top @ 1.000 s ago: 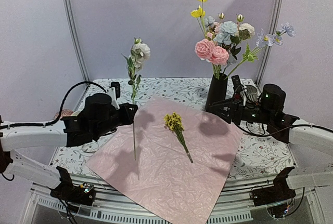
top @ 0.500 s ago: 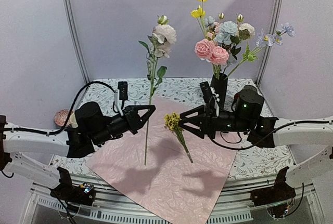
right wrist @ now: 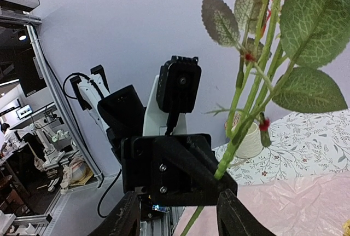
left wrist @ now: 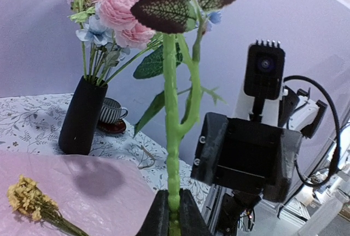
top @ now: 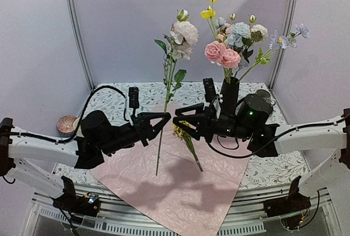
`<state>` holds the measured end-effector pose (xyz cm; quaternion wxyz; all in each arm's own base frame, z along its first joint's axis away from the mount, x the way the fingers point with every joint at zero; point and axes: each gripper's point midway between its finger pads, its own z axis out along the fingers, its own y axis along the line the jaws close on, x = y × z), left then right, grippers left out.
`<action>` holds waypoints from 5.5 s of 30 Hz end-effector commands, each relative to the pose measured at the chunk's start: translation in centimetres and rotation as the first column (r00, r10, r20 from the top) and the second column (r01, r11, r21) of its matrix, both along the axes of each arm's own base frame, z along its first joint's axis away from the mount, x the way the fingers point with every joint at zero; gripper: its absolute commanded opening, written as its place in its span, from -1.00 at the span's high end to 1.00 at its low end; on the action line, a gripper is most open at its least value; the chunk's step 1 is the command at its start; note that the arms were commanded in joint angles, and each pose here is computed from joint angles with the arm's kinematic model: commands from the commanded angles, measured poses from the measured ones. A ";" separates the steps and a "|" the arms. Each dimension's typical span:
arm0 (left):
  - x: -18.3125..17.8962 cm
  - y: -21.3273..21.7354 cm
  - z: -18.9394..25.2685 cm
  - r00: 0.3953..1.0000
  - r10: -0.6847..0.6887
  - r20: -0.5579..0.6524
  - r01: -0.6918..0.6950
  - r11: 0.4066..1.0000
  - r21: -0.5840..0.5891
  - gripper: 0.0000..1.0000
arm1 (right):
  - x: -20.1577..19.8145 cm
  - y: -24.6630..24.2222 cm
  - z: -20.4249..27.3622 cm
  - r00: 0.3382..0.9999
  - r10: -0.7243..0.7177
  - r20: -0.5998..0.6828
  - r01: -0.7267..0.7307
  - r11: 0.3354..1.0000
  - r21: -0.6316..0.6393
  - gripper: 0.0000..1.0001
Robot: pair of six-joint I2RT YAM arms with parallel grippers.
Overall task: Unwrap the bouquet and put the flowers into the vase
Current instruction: Pass from the left arm to the right, then place the fake flower in the vase, then pick up the fake flower from the flattened wrapping paper.
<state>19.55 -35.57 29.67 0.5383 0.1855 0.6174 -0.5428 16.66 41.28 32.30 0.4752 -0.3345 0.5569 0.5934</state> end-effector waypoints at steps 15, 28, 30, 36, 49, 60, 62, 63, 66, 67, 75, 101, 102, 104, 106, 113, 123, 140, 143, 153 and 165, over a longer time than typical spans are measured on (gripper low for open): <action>-4.1 -1.9 1.4 0.975 -0.167 0.149 0.171 0.985 -0.015 0.88 | 0.8 1.2 3.7 1.000 -0.024 0.007 0.023 0.992 0.124 0.27; -3.2 -1.7 0.3 0.985 -0.113 0.129 0.110 0.994 0.030 -0.14 | 2.8 -0.9 3.3 0.980 -0.199 0.017 0.197 0.978 0.071 0.95; -2.7 -1.3 -0.3 0.991 -0.079 0.108 0.074 0.996 0.049 -0.29 | 4.0 -2.5 2.9 0.952 -0.305 0.030 0.304 0.952 0.037 0.95; -2.4 -0.1 -1.3 0.994 -0.033 0.107 0.022 0.995 0.101 -0.67 | 8.0 -10.5 2.4 0.753 -0.648 0.109 0.653 0.757 -0.014 0.96; -0.4 1.1 -2.5 0.994 0.090 0.057 -0.099 0.980 0.173 -0.97 | 12.9 -26.1 8.6 0.286 -0.938 0.195 0.917 0.327 0.227 0.97; -0.4 1.0 -2.3 0.993 0.084 0.077 -0.097 0.979 0.181 -0.96 | 15.0 -28.5 13.2 0.087 -0.958 0.272 0.884 0.200 0.422 0.97; -0.4 1.0 -2.3 0.993 0.086 0.080 -0.099 0.977 0.186 -0.96 | 15.7 -28.3 13.6 0.076 -0.956 0.285 0.883 0.197 0.426 0.97; -0.4 1.1 -2.2 0.993 0.087 0.083 -0.101 0.977 0.187 -0.95 | 16.1 -28.2 13.9 0.071 -0.955 0.289 0.881 0.196 0.430 0.97; -0.4 1.1 -2.4 0.992 0.088 0.088 -0.104 0.975 0.197 -0.95 | 17.0 -27.7 14.1 0.070 -0.950 0.304 0.881 0.202 0.428 0.97; -0.4 1.1 -2.3 0.992 0.090 0.091 -0.106 0.975 0.197 -0.95 | 17.3 -27.7 14.1 0.072 -0.949 0.306 0.881 0.204 0.427 0.97; -0.1 1.2 -2.7 0.991 0.100 0.093 -0.118 0.970 0.212 -0.93 | 18.9 -27.0 14.6 0.092 -0.945 0.314 0.875 0.227 0.427 0.97; -0.1 1.4 -3.5 0.993 0.097 0.071 -0.111 0.966 0.232 -0.90 | 27.1 -25.5 -1.8 0.307 -0.940 0.149 0.951 0.309 -0.008 0.95; -0.1 1.4 -3.6 0.993 0.096 0.070 -0.109 0.966 0.234 -0.90 | 27.2 -25.4 -2.5 0.314 -0.939 0.142 0.949 0.314 -0.025 0.94; -0.1 1.4 -3.7 0.993 0.095 0.070 -0.110 0.965 0.240 -0.90 | 27.5 -25.2 -3.8 0.325 -0.937 0.131 0.946 0.320 -0.060 0.91; 0.0 1.4 -3.6 0.993 0.098 0.071 -0.112 0.964 0.239 -0.90 | 27.7 -24.9 -4.9 0.339 -0.933 0.118 0.940 0.331 -0.086 0.88; -0.1 1.2 -3.5 0.994 0.087 0.070 -0.101 0.964 0.244 -0.90 | 28.2 -24.4 -7.1 0.365 -0.926 0.094 0.923 0.346 -0.170 0.65; 1.1 1.7 -4.6 0.987 0.158 0.037 -0.162 0.948 0.272 -0.89 | 25.3 -22.9 -8.2 0.502 -0.865 0.028 0.840 0.479 -0.256 0.09; 3.7 1.5 -7.8 0.964 0.250 -0.090 -0.203 0.911 0.358 -0.88 | 17.0 -19.0 -17.8 0.719 -0.656 -0.228 0.488 0.711 -0.506 0.02; 4.4 1.9 -8.3 0.954 0.276 -0.120 -0.219 0.909 0.355 -0.88 | 15.1 -16.1 -19.8 0.758 -0.602 -0.252 0.397 0.732 -0.554 0.00; 5.4 3.2 -9.4 0.932 0.313 -0.181 -0.231 0.900 0.369 -0.85 | 11.5 -6.9 -23.6 0.840 -0.454 -0.297 0.152 0.723 -0.674 -0.04; 5.5 4.4 -9.7 0.925 0.331 -0.185 -0.247 0.896 0.368 -0.86 | 13.3 -4.1 -26.8 0.817 -0.506 -0.275 0.093 0.586 -0.805 -0.03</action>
